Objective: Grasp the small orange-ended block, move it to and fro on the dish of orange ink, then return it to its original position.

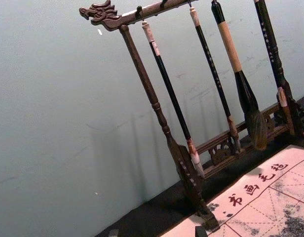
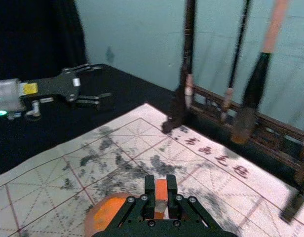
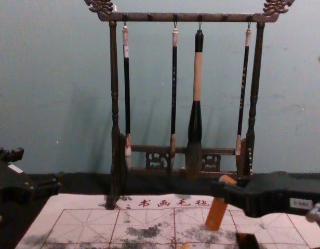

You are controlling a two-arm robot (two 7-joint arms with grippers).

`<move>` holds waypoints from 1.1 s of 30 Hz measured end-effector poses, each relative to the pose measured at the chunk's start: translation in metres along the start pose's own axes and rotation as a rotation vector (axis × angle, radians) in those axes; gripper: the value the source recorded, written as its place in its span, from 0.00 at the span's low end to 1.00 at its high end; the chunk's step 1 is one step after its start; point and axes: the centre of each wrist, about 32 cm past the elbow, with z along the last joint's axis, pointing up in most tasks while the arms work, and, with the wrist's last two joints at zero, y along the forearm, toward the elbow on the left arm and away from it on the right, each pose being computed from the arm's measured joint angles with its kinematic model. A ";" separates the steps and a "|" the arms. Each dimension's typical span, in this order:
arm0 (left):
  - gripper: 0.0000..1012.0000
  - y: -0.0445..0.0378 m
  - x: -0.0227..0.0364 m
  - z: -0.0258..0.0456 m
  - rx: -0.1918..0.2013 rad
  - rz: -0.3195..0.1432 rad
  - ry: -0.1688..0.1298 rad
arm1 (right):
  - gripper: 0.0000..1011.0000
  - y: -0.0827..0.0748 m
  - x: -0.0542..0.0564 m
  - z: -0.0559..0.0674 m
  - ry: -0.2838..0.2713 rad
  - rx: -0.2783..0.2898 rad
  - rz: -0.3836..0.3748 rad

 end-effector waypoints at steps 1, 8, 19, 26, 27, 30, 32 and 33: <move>0.99 0.0000 0.0000 0.0000 0.000 0.000 0.000 | 0.13 0.003 0.001 0.001 -0.013 -0.003 0.022; 0.99 0.0000 0.0000 0.0000 0.000 0.000 0.000 | 0.13 0.018 0.002 0.002 -0.066 -0.030 0.092; 0.99 0.0000 0.0000 0.0000 0.000 0.000 0.000 | 0.13 0.037 0.001 -0.002 -0.099 -0.066 0.132; 0.99 0.0000 0.0000 0.0000 0.000 0.000 0.000 | 0.13 0.045 0.000 -0.004 -0.100 -0.077 0.139; 0.99 0.0000 0.0000 0.0000 0.000 0.000 0.000 | 0.13 0.047 -0.001 -0.004 -0.101 -0.080 0.141; 0.99 0.0000 0.0000 0.0000 0.000 0.000 0.000 | 0.13 0.050 -0.002 -0.005 -0.104 -0.086 0.145; 0.99 0.0000 0.0000 0.0000 0.000 0.000 0.000 | 0.13 0.052 -0.003 -0.007 -0.104 -0.092 0.145; 0.99 0.0000 0.0000 0.0000 0.000 0.000 0.000 | 0.13 0.053 -0.003 -0.007 -0.105 -0.094 0.145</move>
